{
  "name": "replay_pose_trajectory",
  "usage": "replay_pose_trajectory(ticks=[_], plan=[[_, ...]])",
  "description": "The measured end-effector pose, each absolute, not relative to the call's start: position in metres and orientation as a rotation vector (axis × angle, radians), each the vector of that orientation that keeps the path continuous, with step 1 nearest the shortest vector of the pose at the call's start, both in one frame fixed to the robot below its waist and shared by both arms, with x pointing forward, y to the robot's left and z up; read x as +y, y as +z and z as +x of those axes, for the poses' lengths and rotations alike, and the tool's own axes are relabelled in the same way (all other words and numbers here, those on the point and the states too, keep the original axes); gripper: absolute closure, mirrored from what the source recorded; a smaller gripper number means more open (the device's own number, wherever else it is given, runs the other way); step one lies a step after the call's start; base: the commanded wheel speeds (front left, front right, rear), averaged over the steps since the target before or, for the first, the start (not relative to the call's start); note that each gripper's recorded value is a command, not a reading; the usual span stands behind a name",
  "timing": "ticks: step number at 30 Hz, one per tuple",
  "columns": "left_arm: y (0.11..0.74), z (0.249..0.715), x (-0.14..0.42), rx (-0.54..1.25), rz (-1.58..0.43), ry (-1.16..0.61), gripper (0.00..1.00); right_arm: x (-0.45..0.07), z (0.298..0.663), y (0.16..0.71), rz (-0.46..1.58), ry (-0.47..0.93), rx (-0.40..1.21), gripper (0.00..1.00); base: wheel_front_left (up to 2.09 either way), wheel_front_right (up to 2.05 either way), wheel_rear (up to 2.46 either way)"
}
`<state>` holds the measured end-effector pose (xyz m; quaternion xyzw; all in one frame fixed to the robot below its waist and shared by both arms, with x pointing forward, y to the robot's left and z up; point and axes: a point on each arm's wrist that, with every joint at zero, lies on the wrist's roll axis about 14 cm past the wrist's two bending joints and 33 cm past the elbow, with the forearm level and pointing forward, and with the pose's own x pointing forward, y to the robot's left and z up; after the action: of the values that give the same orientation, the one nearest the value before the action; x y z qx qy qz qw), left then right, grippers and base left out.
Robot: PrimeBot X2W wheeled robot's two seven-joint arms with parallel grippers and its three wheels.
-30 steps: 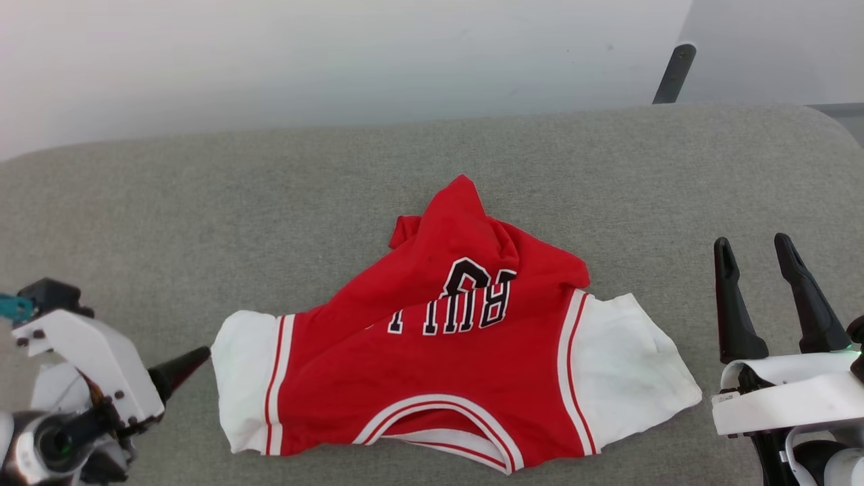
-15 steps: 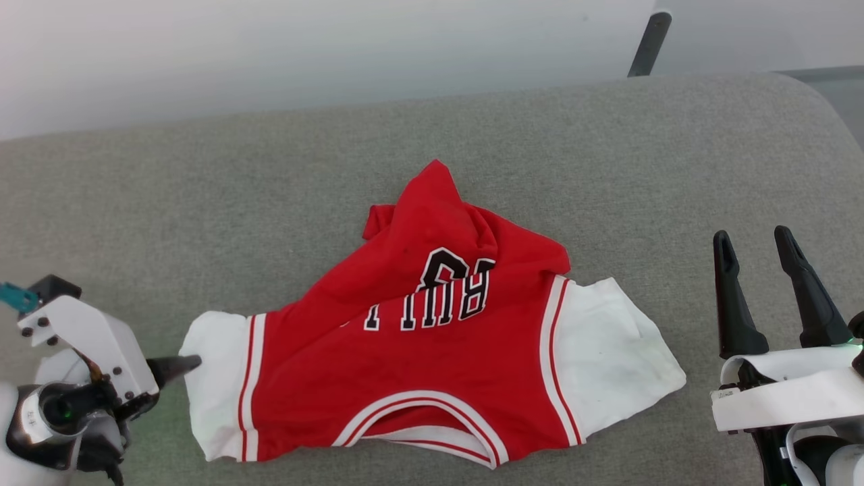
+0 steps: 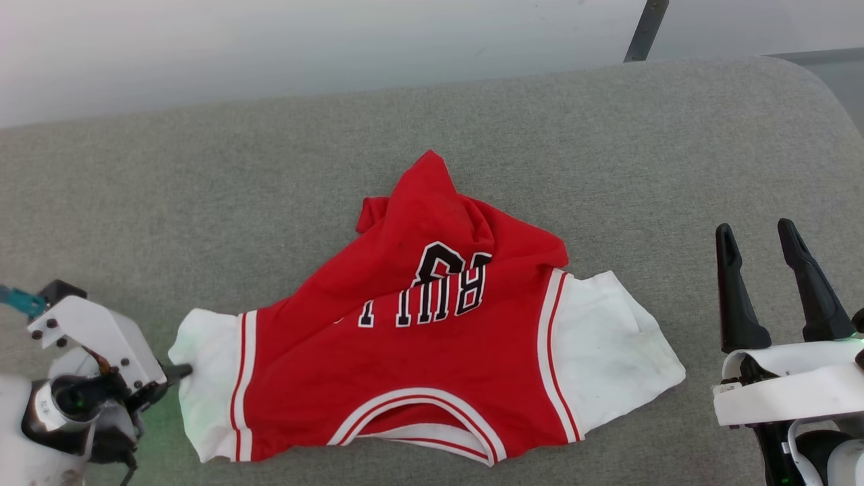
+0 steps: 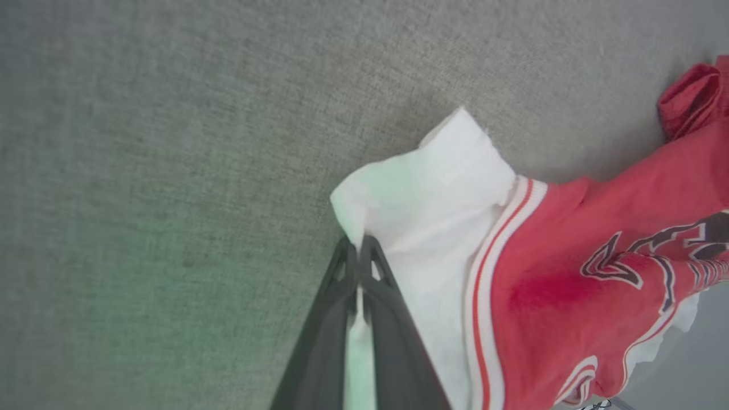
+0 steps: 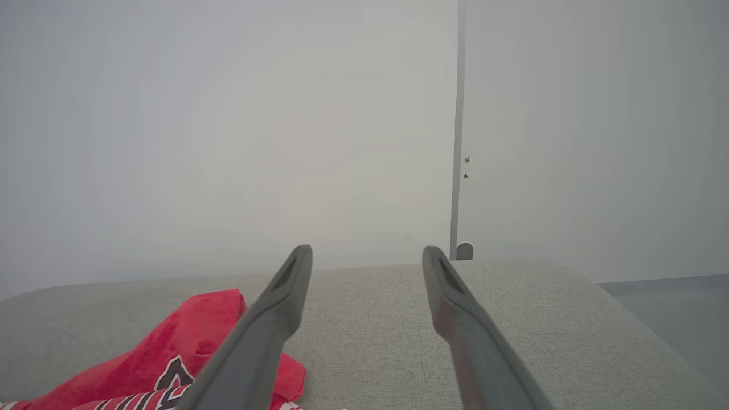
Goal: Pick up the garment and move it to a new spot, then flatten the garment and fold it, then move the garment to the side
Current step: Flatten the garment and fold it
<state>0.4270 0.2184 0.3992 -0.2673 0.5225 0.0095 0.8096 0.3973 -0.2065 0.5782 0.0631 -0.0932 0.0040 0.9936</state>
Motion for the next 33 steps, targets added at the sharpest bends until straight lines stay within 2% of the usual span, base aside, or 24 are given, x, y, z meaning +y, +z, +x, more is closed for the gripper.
replay_pose_trajectory(ticks=[13, 27, 33], plan=[[0.433, 0.439, 0.243, 1.009, -0.551, 0.026, 1.00, -0.202, 0.400, 0.580, 0.129, 0.022, -0.193, 0.00, 0.00, 0.00, 0.00], [0.423, 0.394, 0.284, 1.078, -0.541, 0.216, 1.00, -0.193, 0.405, 0.576, 0.139, 0.048, -0.185, 0.00, 0.00, 0.00, 0.00], [0.410, 0.381, 0.278, 1.100, -0.550, 0.216, 1.00, -0.195, 0.404, 0.574, 0.138, 0.041, -0.180, 0.00, 0.00, 0.00, 0.00]])
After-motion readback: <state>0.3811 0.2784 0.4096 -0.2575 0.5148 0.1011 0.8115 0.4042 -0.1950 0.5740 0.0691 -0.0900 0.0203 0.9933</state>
